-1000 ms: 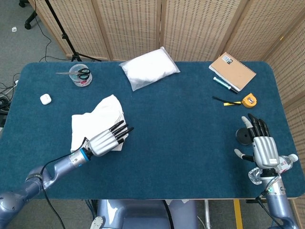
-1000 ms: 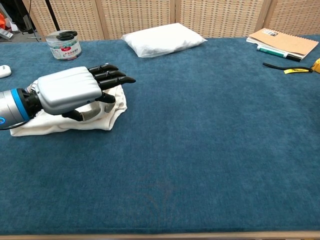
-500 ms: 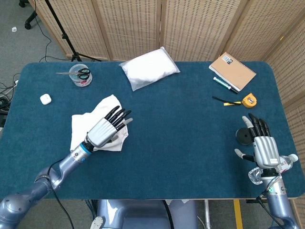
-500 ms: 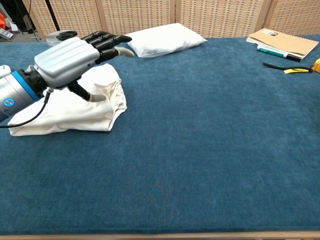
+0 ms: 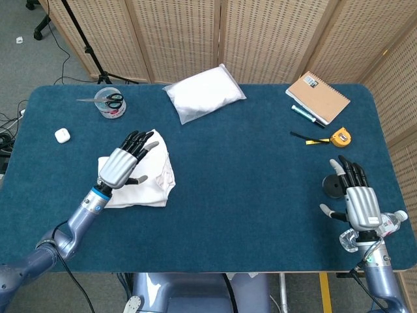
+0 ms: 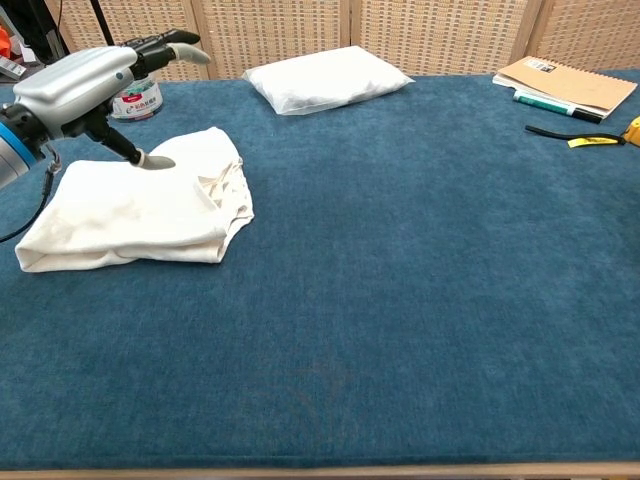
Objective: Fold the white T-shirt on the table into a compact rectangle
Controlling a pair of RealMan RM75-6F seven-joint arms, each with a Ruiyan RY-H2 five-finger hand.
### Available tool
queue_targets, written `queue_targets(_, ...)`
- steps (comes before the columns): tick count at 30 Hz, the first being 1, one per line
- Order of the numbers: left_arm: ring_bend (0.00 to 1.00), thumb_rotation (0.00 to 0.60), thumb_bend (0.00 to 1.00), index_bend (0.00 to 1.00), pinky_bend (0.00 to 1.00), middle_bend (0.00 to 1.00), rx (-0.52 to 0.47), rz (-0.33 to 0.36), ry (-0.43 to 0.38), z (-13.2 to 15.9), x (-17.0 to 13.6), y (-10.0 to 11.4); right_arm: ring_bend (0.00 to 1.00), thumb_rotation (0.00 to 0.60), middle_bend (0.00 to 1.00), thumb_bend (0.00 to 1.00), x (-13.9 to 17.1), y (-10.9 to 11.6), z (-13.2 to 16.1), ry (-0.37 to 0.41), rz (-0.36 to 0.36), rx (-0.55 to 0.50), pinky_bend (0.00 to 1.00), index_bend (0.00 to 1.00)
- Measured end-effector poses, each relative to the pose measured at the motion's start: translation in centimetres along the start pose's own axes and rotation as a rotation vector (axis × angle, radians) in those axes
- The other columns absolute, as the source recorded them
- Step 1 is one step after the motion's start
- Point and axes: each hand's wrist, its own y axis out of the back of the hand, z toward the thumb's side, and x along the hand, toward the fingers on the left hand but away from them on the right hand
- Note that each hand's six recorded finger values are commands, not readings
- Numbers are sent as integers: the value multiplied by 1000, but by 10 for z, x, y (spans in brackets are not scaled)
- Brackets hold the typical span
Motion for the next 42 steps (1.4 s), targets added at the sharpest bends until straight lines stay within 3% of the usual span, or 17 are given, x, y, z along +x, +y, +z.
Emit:
queue_targets(15, 0, 600, 133, 0, 0, 0, 1, -112, 19, 22, 13, -53, 0, 600, 0, 0, -1, 0, -3, -7, 4, 0, 19, 0)
queue_targets(21, 0, 600, 131, 0, 0, 0, 8, -118, 22, 25, 15, -60, 0, 600, 0, 0, -1, 2, -3, -9, -2, -5, 19, 0)
queue_targets(25, 0, 600, 120, 0, 0, 0, -6, -82, 17, 25, 15, -50, 0, 600, 0, 0, -1, 3, -3, -7, -2, -8, 19, 0)
queue_targets(28, 0, 600, 44, 0, 0, 0, -17, -45, 8, 23, 15, -37, 0, 600, 0, 0, 0, 2, -2, -3, 0, -9, 19, 0)
queue_targets(34, 0, 600, 0, 0, 0, 0, -19, 45, 0, 14, 9, 0, 0, 600, 0, 0, 2, 1, 1, 6, 5, -5, 19, 0)
queue_targets(42, 0, 600, 0, 0, 0, 0, -44, 88, 113, -12, -26, 58, 0, 600, 0, 0, 5, 2, 5, 17, 10, 19, 19, 0)
